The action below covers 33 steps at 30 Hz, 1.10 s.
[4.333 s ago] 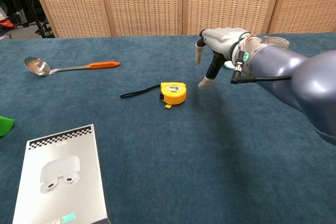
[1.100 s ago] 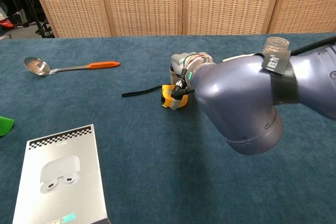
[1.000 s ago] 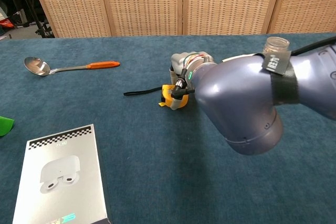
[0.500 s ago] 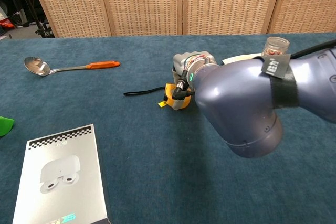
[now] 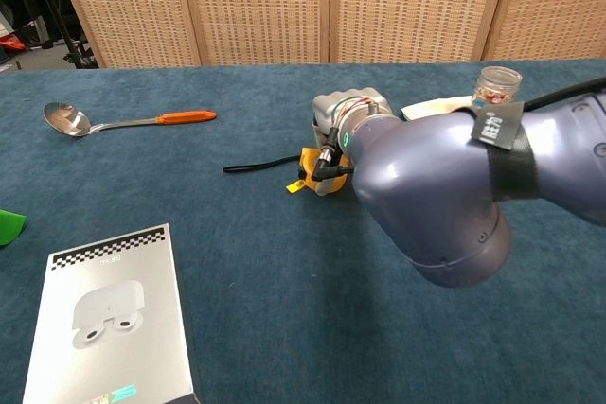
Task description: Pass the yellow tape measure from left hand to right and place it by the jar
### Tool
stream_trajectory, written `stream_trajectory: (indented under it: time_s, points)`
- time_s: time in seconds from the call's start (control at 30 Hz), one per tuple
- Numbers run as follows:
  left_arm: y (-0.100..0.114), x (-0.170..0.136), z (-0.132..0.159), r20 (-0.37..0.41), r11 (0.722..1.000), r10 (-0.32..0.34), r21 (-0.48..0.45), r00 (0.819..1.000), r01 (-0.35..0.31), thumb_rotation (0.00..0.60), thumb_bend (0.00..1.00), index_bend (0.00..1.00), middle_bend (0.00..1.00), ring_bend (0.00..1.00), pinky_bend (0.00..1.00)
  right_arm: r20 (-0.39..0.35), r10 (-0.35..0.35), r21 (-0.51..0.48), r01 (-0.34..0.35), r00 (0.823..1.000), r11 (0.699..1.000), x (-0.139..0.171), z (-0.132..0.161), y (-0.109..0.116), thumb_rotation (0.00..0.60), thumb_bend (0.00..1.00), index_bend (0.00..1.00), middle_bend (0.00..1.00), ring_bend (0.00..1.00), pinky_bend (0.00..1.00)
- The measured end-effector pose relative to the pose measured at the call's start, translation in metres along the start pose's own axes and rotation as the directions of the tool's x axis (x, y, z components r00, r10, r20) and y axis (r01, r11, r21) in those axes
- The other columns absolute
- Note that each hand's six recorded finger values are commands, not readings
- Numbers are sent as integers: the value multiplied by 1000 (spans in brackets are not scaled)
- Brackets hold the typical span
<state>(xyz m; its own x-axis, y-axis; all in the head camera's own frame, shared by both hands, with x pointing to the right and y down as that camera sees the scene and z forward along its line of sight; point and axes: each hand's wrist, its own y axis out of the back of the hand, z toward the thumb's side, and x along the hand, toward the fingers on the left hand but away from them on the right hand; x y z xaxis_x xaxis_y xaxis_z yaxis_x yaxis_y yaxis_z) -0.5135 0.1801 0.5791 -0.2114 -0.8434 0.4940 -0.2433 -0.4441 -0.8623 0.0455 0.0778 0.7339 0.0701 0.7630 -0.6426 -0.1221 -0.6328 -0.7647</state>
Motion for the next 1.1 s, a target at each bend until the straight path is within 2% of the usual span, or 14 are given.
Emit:
stream_trajectory:
  time_s: [0.2,0.63,1.1]
  points:
    - [0,0,0,-1,1000,1,-1,1000,-1,600,212,52,0,0,0,1,-4,7,4,1000,1000,0,-1,1,600,208,643,496,430,431]
    - [-1,0,2,3,1000,-2,6,1000,2,600,212,52,0,0,0,3,-22,37,22,1000,999,5,-10,9,600,208,652,504,432,434]
    - [-2,-2,5,10,1000,-2,11,1000,2,600,212,52,0,0,0,30,-26,78,24,999,997,13,-49,14,600,208,652,503,432,433]
